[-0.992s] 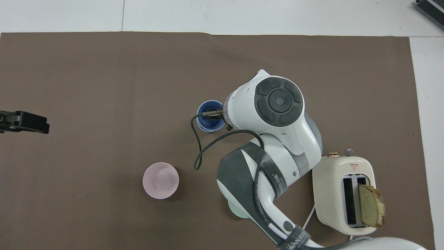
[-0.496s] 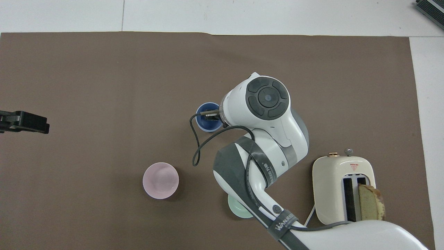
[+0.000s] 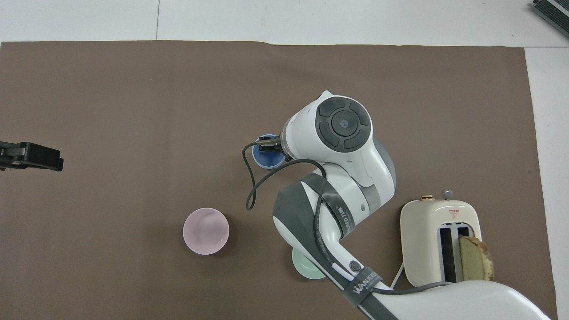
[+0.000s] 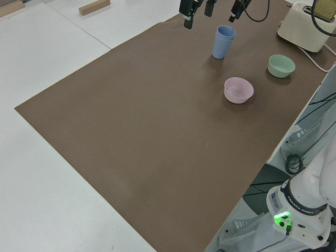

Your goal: Stack blue cups with both arms

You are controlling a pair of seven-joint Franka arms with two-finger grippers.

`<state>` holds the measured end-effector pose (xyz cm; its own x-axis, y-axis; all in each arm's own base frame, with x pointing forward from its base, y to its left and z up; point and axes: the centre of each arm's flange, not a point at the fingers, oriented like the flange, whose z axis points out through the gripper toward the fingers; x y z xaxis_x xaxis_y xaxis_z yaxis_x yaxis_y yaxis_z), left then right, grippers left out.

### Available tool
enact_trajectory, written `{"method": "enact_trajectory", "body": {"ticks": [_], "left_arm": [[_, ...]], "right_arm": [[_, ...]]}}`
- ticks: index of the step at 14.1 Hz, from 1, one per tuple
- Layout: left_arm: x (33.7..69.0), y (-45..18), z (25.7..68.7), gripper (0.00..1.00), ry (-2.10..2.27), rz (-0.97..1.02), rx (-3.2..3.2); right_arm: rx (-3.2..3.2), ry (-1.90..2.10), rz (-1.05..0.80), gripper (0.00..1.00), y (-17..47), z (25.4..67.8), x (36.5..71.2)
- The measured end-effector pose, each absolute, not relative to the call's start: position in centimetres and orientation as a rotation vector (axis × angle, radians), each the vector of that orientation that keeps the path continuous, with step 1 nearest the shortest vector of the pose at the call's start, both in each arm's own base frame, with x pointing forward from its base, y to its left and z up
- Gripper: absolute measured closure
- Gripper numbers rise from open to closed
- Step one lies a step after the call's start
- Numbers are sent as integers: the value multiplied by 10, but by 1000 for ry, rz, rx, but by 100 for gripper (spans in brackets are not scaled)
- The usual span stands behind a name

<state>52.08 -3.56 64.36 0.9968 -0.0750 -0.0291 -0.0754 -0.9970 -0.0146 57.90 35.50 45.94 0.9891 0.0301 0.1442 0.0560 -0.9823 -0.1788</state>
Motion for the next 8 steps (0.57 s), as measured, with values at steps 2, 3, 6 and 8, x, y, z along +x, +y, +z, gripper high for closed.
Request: {"method": "enact_trajectory", "body": {"ticks": [2, 3, 6, 8], "left_arm": [[521, -36, 644, 0, 118, 45, -3123], [521, -36, 644, 0, 118, 45, -3123], [521, -36, 644, 0, 118, 45, -3123], [521, -36, 644, 0, 118, 45, -3123]], "right_arm": [[-2969, -39, -217, 2, 337, 494, 574], [-2991, -10, -206, 0, 319, 516, 570], [-3059, 93, -188, 0, 238, 583, 556], [-3103, 68, -181, 0, 187, 611, 541]]}}
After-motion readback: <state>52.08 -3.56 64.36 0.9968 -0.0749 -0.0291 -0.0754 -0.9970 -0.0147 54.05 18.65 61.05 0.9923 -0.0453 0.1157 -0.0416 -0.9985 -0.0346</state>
